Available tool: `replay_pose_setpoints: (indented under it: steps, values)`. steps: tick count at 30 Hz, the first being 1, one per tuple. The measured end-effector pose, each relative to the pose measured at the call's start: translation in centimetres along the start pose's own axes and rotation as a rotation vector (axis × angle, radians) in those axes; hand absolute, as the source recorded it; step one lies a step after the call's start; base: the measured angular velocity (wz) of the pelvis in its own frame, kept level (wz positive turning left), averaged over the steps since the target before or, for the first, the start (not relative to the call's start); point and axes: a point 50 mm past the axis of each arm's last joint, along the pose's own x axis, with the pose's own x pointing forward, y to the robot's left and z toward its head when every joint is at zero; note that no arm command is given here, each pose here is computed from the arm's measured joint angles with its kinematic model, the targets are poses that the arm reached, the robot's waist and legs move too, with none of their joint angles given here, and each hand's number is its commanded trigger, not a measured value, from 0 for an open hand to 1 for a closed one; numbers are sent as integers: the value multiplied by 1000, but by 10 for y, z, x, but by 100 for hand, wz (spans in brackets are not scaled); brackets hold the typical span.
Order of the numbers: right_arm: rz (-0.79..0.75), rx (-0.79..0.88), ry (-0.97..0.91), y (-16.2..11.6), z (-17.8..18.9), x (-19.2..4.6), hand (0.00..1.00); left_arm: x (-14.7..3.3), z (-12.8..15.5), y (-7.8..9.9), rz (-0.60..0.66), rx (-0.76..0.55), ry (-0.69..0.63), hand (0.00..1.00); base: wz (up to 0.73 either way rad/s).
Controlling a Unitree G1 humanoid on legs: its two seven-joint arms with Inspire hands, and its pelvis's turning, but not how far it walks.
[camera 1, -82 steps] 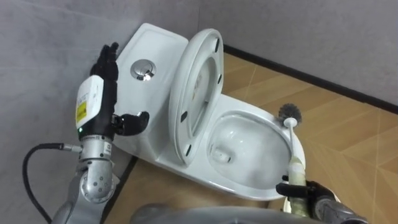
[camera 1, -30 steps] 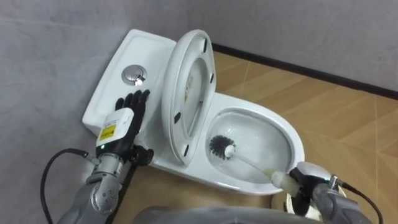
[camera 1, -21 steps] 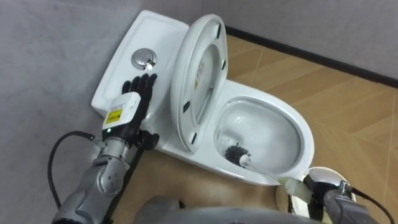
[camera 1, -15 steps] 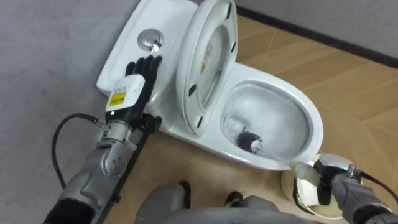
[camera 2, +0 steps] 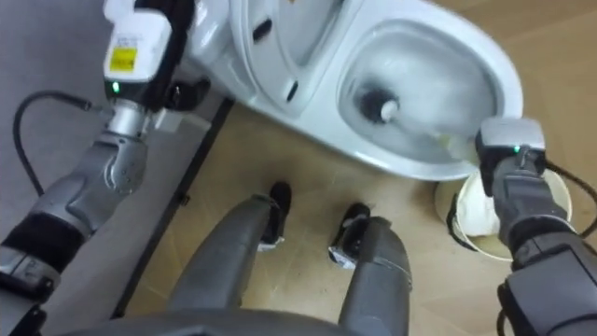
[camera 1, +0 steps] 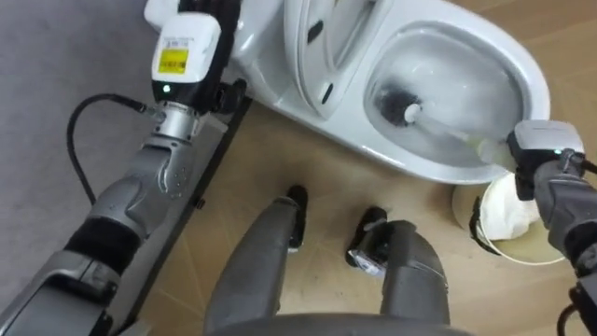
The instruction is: Brush toilet
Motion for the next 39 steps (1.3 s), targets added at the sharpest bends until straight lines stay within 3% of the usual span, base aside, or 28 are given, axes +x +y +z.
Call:
replay_pose_setpoints:
  steps: [4,11,15,24,28,34,39]
  values:
    - [-94,-10,11,-36,5,11,100,19,0,13,119,44,-32,0,-2]
    - [-203,26,-20,-82,9,19,100,32,-16,38,268,136,-48,0,-6]
    - [-252,134,-25,-106,11,22,100,34,-26,45,308,183,-25,0,-2]
    - [-341,280,-21,-131,-2,22,100,28,-36,46,338,249,56,0,5]
    - [-347,283,-8,-131,-4,22,100,28,-39,44,291,268,79,0,-7]
    - [-349,173,-84,-121,21,15,100,20,-44,37,204,296,110,0,-12]
    - [-290,49,-156,-89,43,0,100,7,-46,28,150,287,128,0,-7]
